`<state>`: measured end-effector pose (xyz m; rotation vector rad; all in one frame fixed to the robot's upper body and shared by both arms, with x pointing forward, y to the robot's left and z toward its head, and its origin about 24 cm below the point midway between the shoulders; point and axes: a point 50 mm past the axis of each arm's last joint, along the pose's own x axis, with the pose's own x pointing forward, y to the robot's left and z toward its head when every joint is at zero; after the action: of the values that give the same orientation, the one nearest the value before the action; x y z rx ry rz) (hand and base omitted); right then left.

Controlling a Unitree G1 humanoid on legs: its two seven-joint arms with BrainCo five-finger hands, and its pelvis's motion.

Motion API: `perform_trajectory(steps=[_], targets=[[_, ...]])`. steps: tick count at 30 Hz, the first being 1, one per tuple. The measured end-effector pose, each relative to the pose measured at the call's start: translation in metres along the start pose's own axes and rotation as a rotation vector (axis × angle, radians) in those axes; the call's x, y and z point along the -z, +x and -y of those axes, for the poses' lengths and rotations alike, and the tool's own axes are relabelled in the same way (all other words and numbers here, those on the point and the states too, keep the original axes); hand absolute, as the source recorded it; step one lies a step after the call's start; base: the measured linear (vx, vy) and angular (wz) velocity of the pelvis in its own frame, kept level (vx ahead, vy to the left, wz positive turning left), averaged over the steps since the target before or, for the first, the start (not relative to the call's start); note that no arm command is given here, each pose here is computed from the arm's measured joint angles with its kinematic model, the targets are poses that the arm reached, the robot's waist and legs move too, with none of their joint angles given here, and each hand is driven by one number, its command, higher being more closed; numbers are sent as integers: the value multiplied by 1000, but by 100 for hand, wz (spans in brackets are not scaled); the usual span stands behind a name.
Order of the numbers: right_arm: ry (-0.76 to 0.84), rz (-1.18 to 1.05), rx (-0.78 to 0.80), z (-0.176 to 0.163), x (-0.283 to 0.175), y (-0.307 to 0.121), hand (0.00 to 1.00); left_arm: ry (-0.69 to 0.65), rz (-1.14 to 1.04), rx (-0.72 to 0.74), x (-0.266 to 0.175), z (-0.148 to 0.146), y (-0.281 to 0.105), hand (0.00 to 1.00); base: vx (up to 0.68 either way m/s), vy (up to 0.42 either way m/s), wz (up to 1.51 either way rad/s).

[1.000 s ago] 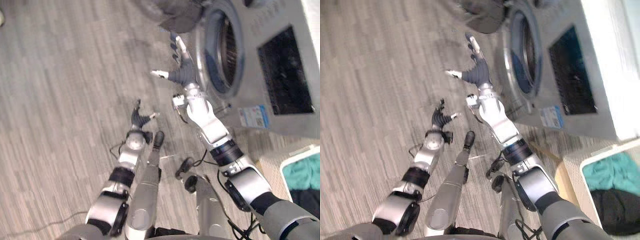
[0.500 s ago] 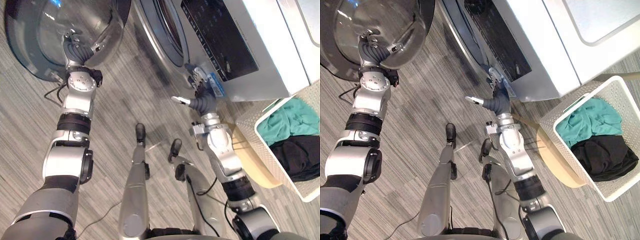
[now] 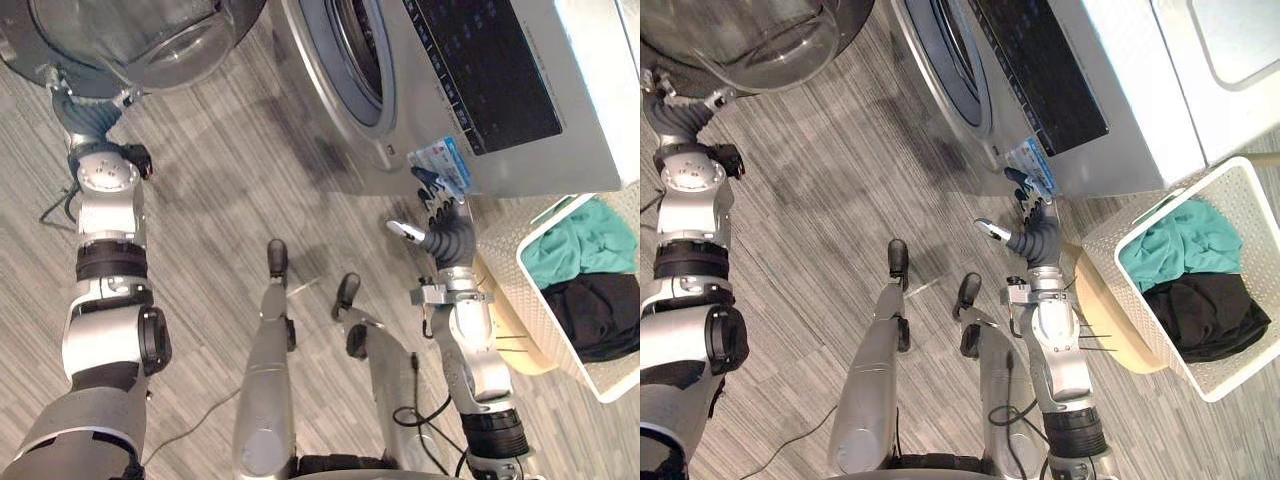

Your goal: Pick up the laundry basket with both hands and put the clothes into the washing machine.

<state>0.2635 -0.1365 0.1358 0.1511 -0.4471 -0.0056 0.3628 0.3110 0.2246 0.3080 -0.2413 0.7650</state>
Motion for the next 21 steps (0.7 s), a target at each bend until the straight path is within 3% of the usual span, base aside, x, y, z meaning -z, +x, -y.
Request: perform_trajectory(steps=[4, 7, 10, 12, 15, 21], targets=[[-45, -38, 34, 9, 7, -9, 0, 16, -139, 115, 73, 22, -61, 0, -7, 13, 2], [-149, -112, 63, 22, 18, -21, 0, 36, -374, 266, 144, 38, -143, 0, -31, 71, -13], [-236, -198, 101, 35, 33, -30, 0, 97, -569, 398, 191, 35, -210, 0, -1, 77, -57], [-294, -315, 132, 49, 55, -38, 0, 176, -757, 505, 229, 19, -267, 0, 46, 62, -99], [-345, -395, 152, 64, 66, -48, 0, 254, -921, 570, 256, -5, -309, 0, 57, 67, -119], [-426, -496, 171, 85, 78, -62, 0, 353, -1008, 596, 273, -28, -324, 0, 96, 31, -132]])
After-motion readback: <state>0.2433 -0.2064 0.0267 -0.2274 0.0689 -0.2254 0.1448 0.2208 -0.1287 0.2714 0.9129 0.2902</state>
